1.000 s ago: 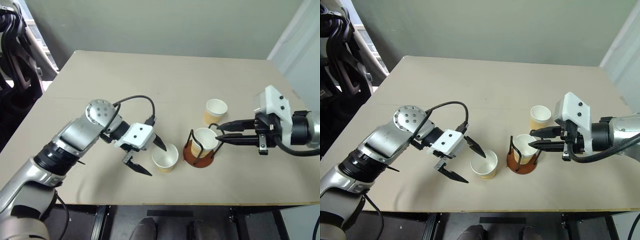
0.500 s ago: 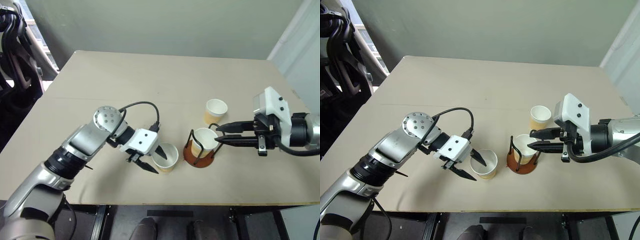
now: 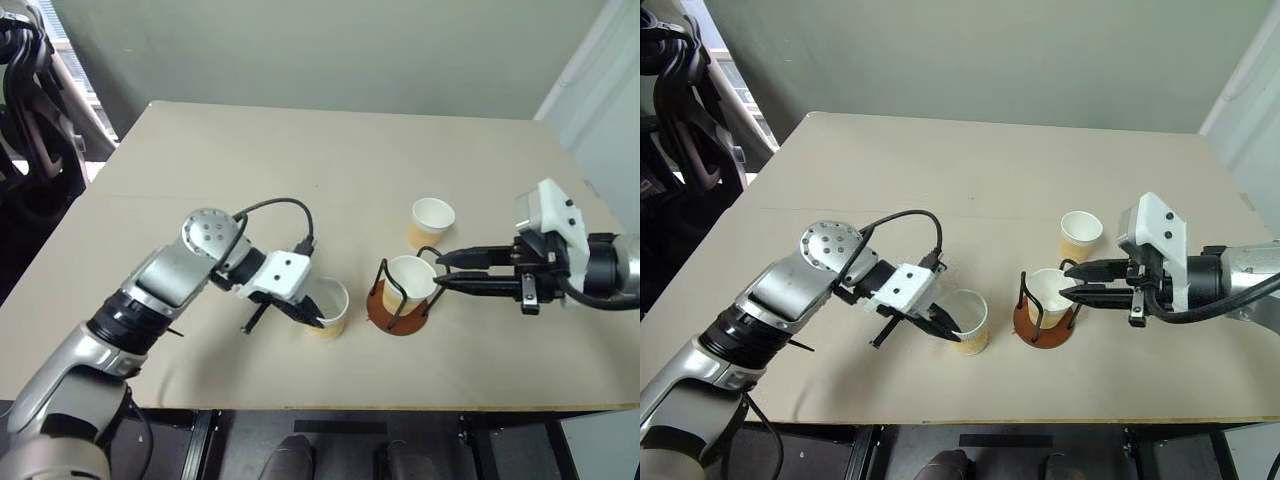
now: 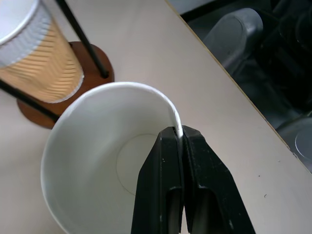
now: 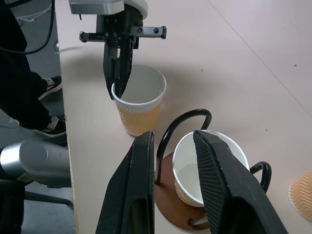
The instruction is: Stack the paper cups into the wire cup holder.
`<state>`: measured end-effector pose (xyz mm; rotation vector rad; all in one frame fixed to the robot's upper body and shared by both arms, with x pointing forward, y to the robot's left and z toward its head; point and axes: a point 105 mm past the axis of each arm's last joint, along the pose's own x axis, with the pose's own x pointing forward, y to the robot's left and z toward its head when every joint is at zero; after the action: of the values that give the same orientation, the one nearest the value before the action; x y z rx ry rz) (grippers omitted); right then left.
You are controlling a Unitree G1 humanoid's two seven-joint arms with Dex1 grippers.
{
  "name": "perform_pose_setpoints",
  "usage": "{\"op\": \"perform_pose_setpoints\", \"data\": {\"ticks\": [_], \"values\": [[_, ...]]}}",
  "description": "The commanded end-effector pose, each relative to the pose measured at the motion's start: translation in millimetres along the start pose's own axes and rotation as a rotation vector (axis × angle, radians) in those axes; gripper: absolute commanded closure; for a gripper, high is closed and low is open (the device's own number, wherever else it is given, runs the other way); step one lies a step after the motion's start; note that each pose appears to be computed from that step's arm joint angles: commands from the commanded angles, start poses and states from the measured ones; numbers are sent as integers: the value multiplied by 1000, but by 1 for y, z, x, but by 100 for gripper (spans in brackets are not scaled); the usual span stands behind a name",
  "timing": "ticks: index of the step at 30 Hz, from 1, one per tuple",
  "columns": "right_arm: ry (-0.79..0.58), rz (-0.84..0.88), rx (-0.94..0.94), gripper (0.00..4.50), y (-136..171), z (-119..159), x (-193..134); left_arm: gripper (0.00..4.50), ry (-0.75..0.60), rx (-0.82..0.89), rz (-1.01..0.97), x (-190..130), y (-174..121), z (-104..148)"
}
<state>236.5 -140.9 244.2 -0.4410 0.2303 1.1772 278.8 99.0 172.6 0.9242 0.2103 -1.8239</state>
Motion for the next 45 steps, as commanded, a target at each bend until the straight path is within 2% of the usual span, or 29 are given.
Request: {"op": "perform_pose_setpoints", "data": {"ticks": [1,8,14,29,33,45], "values": [[-29,-47,-2,329,-10,6,-11,446,-70,36,33,-23,12,28],[0,-87,47,329,-22,-9,-18,446,-183,69,106,-53,39,70],[11,-92,47,329,-22,-15,-17,446,-208,108,132,-62,56,85],[59,-110,73,329,-6,-27,-23,446,-210,192,96,-47,92,101],[103,-125,63,329,-4,-34,-25,446,-202,215,77,-41,97,104],[122,-156,73,329,-1,-40,-30,446,-205,299,9,-19,109,128]]}}
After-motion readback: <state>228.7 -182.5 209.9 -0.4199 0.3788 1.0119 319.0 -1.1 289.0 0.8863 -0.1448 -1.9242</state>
